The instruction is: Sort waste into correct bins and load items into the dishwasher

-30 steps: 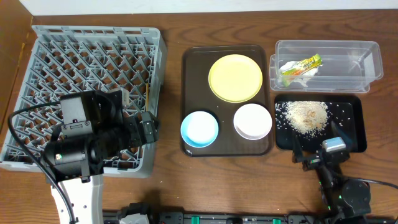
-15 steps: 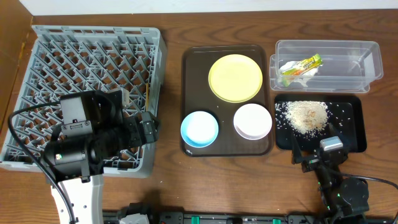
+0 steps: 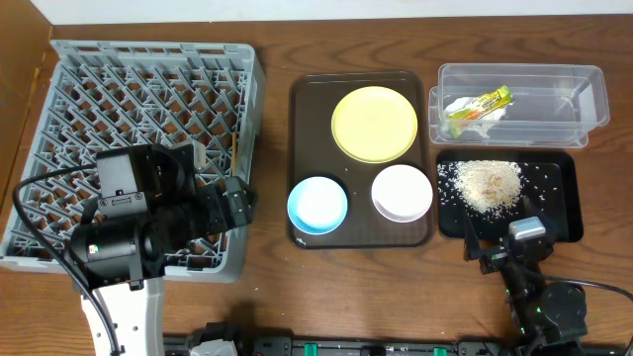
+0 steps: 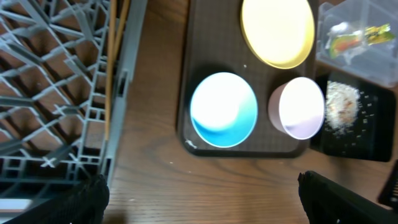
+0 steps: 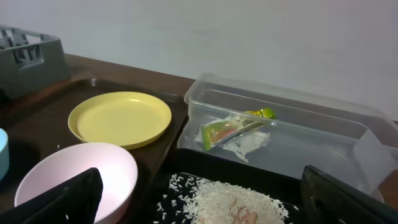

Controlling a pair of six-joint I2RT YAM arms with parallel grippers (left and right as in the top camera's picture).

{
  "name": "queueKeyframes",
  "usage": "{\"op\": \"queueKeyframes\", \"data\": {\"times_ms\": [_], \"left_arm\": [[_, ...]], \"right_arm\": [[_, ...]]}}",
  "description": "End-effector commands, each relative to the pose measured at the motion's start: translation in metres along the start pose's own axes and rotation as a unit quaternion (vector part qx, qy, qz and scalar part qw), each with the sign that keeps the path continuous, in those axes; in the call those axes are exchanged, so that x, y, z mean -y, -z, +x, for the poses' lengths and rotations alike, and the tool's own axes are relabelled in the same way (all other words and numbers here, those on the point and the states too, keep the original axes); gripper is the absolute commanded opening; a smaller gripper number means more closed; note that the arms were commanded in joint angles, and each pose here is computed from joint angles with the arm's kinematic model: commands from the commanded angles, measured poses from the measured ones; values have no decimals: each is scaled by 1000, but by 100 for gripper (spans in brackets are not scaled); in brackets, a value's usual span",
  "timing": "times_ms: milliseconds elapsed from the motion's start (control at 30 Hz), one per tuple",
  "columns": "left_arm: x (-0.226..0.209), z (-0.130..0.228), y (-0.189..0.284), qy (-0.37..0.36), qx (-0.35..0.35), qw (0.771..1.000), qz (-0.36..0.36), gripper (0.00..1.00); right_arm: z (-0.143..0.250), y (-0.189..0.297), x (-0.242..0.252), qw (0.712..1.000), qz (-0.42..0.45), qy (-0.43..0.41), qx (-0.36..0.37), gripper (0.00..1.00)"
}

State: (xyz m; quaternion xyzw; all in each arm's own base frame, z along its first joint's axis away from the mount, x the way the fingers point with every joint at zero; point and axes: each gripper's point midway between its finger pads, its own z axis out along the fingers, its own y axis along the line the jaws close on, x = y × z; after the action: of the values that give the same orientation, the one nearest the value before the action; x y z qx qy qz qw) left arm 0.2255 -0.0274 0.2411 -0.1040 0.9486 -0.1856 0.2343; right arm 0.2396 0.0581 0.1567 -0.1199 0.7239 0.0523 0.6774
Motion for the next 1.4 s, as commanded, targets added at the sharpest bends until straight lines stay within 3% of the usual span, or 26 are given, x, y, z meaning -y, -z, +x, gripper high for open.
{"op": "queueKeyframes", "data": {"times_ms": [0,133,267,333,533,633,700,767,900,933,1000,1133,1367], "left_arm": [[13,-6,3,50,9,998,31,98],[37,-13,-2,44,3,995,86,98],[30,8,-30,13,-63,998,6,99],[30,17,-46,-20,-90,995,-35,91],[50,22,-89,-82,-131,987,-50,91],[37,17,-114,-43,-137,985,-100,86],[43,20,-132,-38,-158,983,-87,70],[47,23,-149,-43,-173,980,-85,66],[58,30,-179,-61,-190,977,-78,66],[75,39,-192,-69,-205,975,-45,71],[95,44,-201,-74,-215,974,-2,72],[134,43,-219,-100,-199,973,68,66],[150,54,-256,-141,-183,971,65,64]], "right_arm": [[2,0,1,1000,1,-3,-2,99],[2,0,1,1000,1,-3,-2,99],[2,0,1,1000,1,-3,-2,99],[2,0,1,1000,1,-3,-2,99],[2,0,1,1000,1,-3,-2,99],[2,0,1,1000,1,-3,-2,99],[2,0,1,1000,1,-3,-2,99],[2,0,1,1000,1,-3,-2,99],[2,0,1,1000,1,-3,-2,99],[2,0,1,1000,1,-3,-2,99],[2,0,1,1000,1,-3,-2,99],[2,0,1,1000,1,-3,-2,99],[2,0,1,1000,1,-3,-2,99]]}}
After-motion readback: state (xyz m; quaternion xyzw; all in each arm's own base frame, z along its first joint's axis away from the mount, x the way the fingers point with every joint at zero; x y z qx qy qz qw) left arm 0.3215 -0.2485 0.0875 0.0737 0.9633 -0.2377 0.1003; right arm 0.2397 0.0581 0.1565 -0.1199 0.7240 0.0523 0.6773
